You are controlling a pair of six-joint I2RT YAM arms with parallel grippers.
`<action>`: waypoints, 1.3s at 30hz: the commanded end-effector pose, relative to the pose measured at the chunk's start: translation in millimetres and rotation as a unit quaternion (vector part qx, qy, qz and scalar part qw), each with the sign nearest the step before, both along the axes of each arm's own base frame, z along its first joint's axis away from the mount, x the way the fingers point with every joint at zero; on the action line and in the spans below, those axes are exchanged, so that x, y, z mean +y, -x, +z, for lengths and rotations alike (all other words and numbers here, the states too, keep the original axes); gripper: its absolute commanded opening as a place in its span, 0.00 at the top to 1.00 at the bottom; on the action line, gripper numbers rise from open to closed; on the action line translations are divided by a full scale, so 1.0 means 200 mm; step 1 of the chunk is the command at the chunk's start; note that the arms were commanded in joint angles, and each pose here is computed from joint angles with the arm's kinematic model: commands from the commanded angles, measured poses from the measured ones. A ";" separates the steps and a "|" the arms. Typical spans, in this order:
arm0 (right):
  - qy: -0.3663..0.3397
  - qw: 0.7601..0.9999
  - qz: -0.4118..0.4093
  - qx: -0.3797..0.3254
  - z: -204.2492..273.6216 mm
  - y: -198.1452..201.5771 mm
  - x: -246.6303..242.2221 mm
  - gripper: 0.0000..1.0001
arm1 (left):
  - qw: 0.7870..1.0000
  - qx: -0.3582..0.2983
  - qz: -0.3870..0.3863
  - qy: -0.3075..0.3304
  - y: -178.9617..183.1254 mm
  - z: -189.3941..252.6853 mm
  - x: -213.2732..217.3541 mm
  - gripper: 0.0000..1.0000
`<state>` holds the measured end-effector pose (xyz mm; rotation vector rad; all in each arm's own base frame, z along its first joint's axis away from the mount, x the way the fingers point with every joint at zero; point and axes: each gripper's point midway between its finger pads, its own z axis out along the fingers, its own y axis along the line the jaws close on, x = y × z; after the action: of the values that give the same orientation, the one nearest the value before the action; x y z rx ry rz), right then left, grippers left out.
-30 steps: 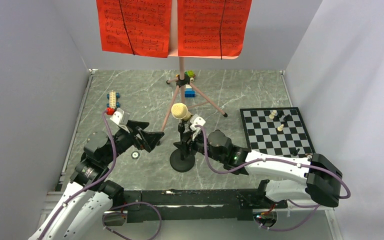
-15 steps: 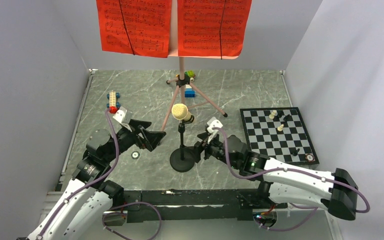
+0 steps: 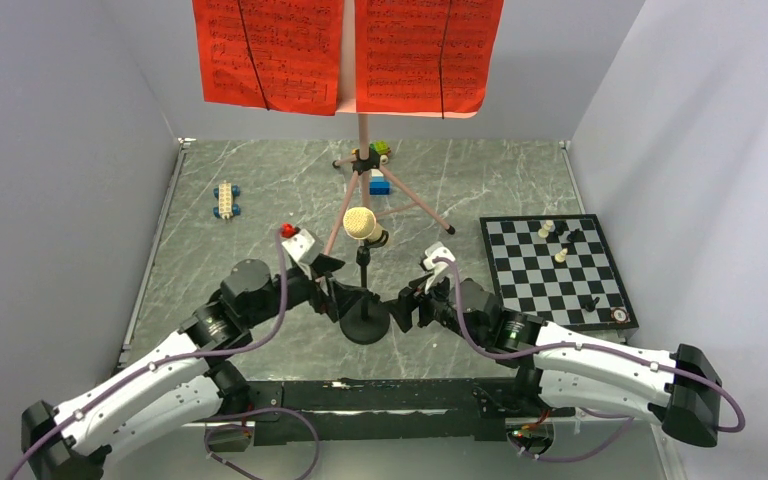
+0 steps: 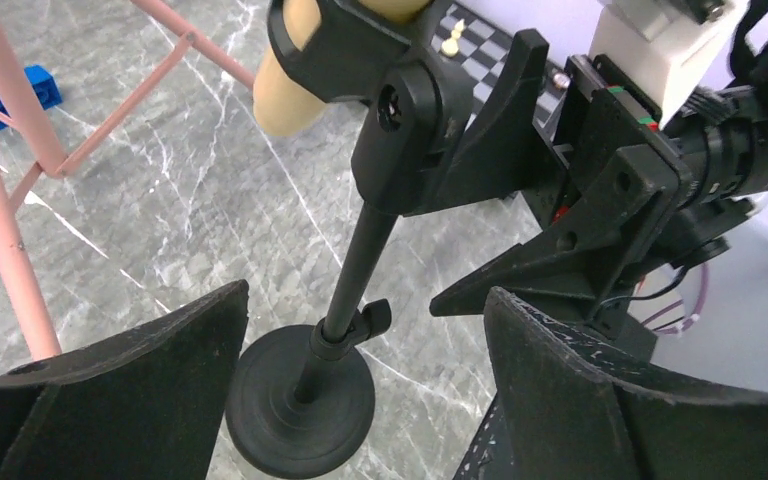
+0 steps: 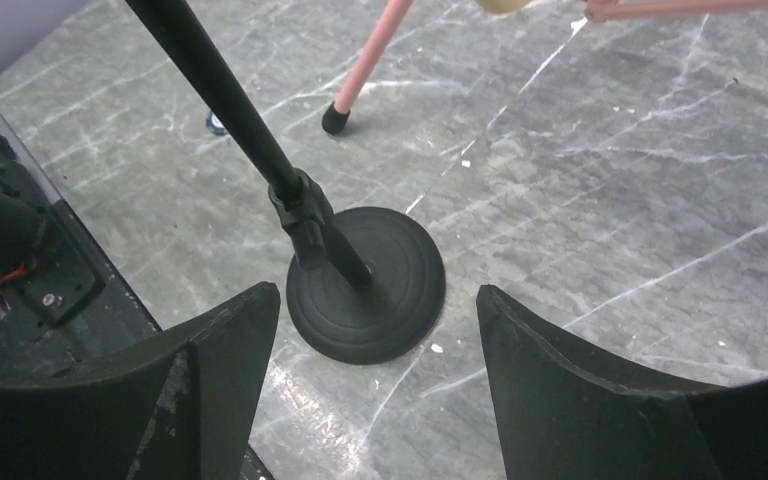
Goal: Pack up the instrument practice props
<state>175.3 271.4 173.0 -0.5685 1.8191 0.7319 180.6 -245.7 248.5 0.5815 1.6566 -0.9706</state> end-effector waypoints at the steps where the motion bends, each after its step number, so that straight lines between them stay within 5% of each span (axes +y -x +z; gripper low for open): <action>1: -0.006 1.000 -0.017 0.005 0.03 -0.03 0.01 0.24 | 0.997 -0.059 0.039 -0.017 -0.10 0.06 -0.04 0.11; 10: -0.017 1.000 -0.021 0.015 0.06 -0.01 0.00 0.25 | 0.992 -0.115 0.058 -0.015 -0.17 0.10 -0.06 0.33; 20: -0.014 1.000 -0.018 0.017 0.06 -0.02 0.02 0.25 | 0.987 -0.145 0.039 -0.052 -0.19 0.06 -0.12 0.39; 32: -0.014 1.000 -0.004 0.027 0.07 -0.01 0.06 0.26 | 0.986 -0.153 0.029 -0.058 -0.17 0.06 -0.16 0.70; 39: -0.012 0.999 0.006 0.030 0.05 0.01 0.07 0.25 | 0.987 -0.152 0.027 -0.048 -0.15 0.08 -0.16 0.55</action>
<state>174.5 278.1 166.7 -0.5574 1.8866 0.7399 209.4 -276.9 233.4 0.7545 1.5289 -0.7137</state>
